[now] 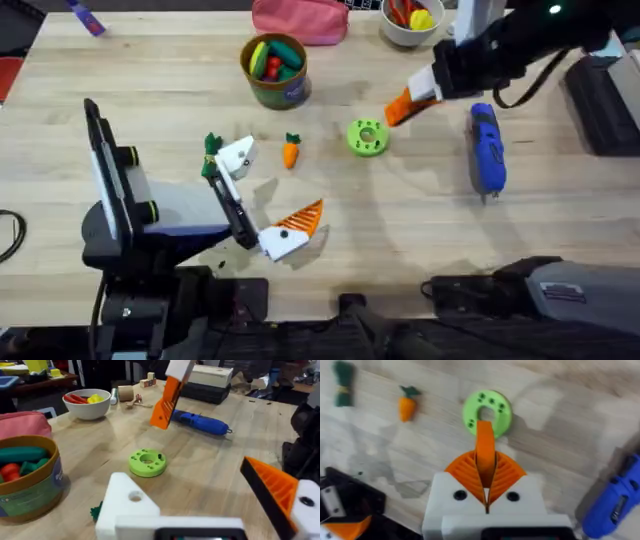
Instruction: Pick up the gripper from the table and insert it into the empty holder that is missing its gripper. Then pick up a screw, insert it into the mounting hole, and use the screwdriver to tighten it. Finally, clean up the table by picking up the vegetable and placing it into the bucket.
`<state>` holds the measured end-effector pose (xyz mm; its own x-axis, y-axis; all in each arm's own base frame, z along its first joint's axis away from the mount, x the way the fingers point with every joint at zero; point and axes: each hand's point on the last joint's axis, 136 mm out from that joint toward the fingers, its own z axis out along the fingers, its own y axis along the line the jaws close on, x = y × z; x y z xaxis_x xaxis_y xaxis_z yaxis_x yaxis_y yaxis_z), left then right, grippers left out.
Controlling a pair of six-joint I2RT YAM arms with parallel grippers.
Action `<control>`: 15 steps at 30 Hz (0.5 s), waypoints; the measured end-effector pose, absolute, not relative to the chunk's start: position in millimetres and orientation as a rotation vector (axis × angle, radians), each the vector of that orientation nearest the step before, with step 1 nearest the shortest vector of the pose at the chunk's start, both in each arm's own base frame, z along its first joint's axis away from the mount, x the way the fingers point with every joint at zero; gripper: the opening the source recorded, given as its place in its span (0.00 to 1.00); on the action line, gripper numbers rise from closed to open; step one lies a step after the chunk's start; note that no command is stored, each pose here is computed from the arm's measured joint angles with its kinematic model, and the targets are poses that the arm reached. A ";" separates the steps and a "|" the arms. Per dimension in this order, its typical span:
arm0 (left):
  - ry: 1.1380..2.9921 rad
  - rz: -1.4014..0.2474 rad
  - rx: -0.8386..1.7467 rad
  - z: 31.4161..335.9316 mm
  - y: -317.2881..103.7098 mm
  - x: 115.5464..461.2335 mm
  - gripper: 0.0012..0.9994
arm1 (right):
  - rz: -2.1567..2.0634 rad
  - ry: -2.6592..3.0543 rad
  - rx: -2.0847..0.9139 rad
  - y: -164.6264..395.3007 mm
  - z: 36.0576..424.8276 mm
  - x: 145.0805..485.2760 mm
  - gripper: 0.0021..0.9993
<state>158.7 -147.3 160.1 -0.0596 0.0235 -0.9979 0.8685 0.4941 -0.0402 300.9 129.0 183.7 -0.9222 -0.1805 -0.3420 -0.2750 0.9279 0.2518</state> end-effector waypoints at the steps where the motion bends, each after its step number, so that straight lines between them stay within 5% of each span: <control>1: 1.474 -0.836 0.821 160.2 -147.3 158.7 0.99 | 0.462 2.743 -0.345 133.5 190.1 300.8 0.01; 15: 1.474 -0.836 0.821 160.2 -147.3 158.7 0.99 | 1.400 2.394 -0.544 221.5 248.1 257.5 0.01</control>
<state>158.7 -147.3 160.2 -0.0592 0.0235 -0.9980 0.8685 0.4941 -0.0399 257.5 221.5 248.1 -0.8784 -0.1643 -0.4488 -0.4717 0.4488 0.7590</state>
